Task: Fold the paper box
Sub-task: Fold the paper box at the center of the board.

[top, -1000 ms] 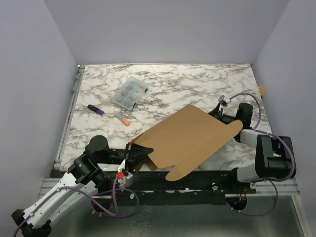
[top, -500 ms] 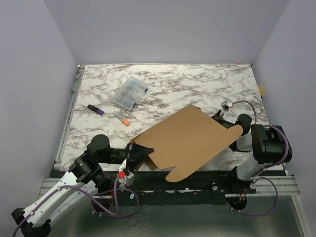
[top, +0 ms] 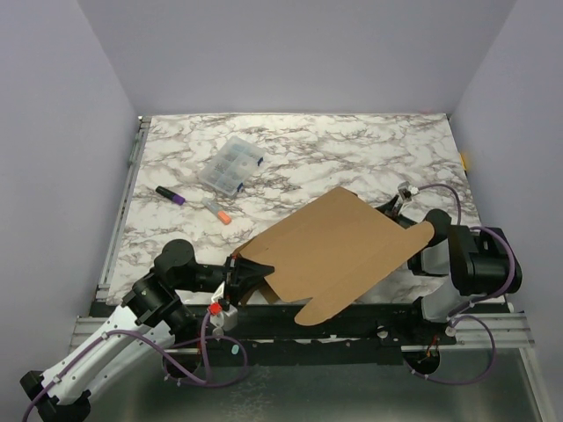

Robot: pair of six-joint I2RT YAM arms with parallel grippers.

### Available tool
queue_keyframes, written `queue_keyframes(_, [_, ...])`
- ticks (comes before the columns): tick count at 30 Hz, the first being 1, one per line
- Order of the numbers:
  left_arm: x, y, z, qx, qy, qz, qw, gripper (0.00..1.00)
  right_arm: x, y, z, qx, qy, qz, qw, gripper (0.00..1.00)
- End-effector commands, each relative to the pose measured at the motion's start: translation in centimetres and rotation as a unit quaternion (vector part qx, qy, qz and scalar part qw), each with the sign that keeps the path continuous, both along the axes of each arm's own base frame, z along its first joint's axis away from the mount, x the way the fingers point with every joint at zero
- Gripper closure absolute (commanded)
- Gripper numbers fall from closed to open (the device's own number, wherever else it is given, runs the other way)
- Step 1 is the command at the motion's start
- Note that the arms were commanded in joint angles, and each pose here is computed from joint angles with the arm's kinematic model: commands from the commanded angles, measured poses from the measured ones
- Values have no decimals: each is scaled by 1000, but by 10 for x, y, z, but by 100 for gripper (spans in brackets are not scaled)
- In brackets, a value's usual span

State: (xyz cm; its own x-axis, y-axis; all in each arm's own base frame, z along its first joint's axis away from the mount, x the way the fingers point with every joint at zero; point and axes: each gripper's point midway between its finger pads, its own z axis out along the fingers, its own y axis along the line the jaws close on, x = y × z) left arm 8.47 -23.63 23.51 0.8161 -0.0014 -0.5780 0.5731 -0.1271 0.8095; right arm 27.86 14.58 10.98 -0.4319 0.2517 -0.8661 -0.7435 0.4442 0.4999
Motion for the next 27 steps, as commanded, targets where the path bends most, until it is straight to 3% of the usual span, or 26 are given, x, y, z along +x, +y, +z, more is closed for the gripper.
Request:
queue_keyframes(1, [-13,0,-12,19,58,-23,998,100,12,-5,-2,-9,2,-35,999,0])
queue_keyframes(7, [-11,2,-13,16,62,-13,998,100,13,-3,-2,-8,-29,-19,999,2])
queue_keyframes(16, [-8,-4,-4,-11,83,-11,996,100,14,11,4,-7,-76,26,997,18])
queue_keyframes(22, [-6,-8,0,-22,94,-14,995,100,18,22,6,-18,-99,25,995,17])
queue_keyframes(27, [-5,-11,9,-48,106,-13,993,100,23,23,0,-26,-96,12,995,25])
